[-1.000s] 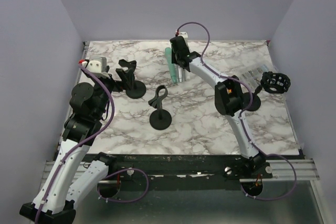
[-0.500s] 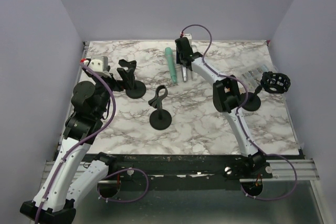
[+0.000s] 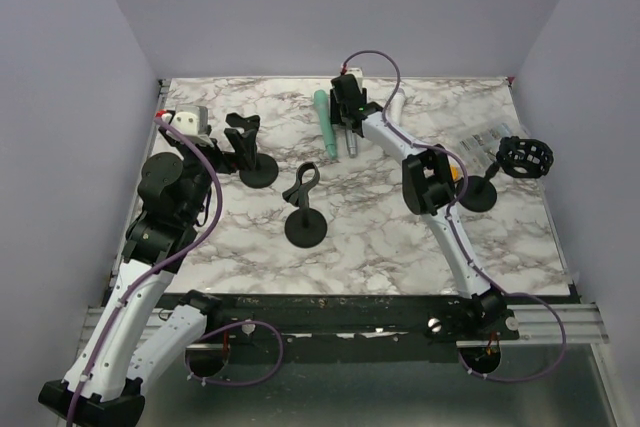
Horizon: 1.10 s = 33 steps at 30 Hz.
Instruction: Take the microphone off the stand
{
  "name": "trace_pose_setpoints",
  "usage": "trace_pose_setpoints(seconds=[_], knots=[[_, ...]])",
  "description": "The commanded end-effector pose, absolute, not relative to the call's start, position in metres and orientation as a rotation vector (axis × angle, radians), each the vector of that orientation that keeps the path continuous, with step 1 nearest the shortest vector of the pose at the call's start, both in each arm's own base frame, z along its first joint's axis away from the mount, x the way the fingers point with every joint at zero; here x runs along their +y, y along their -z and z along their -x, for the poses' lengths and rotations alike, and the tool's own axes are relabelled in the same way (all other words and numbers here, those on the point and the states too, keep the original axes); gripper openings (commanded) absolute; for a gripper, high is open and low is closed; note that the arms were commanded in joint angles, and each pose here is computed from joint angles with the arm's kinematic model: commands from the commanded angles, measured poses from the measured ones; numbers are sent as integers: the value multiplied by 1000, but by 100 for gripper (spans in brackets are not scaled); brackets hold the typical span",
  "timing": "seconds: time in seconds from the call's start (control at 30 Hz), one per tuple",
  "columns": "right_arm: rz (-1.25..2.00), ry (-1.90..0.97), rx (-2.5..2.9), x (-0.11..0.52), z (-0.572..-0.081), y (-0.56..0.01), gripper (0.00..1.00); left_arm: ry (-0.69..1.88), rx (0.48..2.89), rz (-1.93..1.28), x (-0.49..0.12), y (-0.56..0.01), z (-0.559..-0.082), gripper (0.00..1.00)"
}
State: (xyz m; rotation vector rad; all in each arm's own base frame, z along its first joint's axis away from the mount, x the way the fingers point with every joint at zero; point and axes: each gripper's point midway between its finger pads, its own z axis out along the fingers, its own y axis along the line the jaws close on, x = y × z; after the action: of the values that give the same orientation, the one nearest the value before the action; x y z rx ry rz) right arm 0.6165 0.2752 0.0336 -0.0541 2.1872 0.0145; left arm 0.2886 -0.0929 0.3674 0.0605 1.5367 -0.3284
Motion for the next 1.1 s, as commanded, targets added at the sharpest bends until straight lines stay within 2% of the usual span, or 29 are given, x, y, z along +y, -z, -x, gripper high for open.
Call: trace_pose_setpoints(seconds=[0.0, 0.23, 0.4, 0.7, 0.93, 1.07], knots=[[55, 16, 2185, 272, -618, -38, 64, 350, 1525, -73, -98, -370, -288, 98], [33, -22, 2086, 270, -619, -129, 73, 350, 1527, -74, -98, -369, -289, 99], [-22, -39, 2022, 251, -591, -217, 79, 355, 1530, -75, -99, -368, -289, 99], [-142, -117, 1929, 189, -479, -300, 91, 376, 1520, -84, -102, -372, -285, 98], [-235, -134, 1756, 123, -386, -356, 90, 404, 1515, -95, -106, -374, -282, 98], [-320, -22, 1652, 76, -347, -386, 90, 425, 1500, -103, -108, -379, -278, 99]])
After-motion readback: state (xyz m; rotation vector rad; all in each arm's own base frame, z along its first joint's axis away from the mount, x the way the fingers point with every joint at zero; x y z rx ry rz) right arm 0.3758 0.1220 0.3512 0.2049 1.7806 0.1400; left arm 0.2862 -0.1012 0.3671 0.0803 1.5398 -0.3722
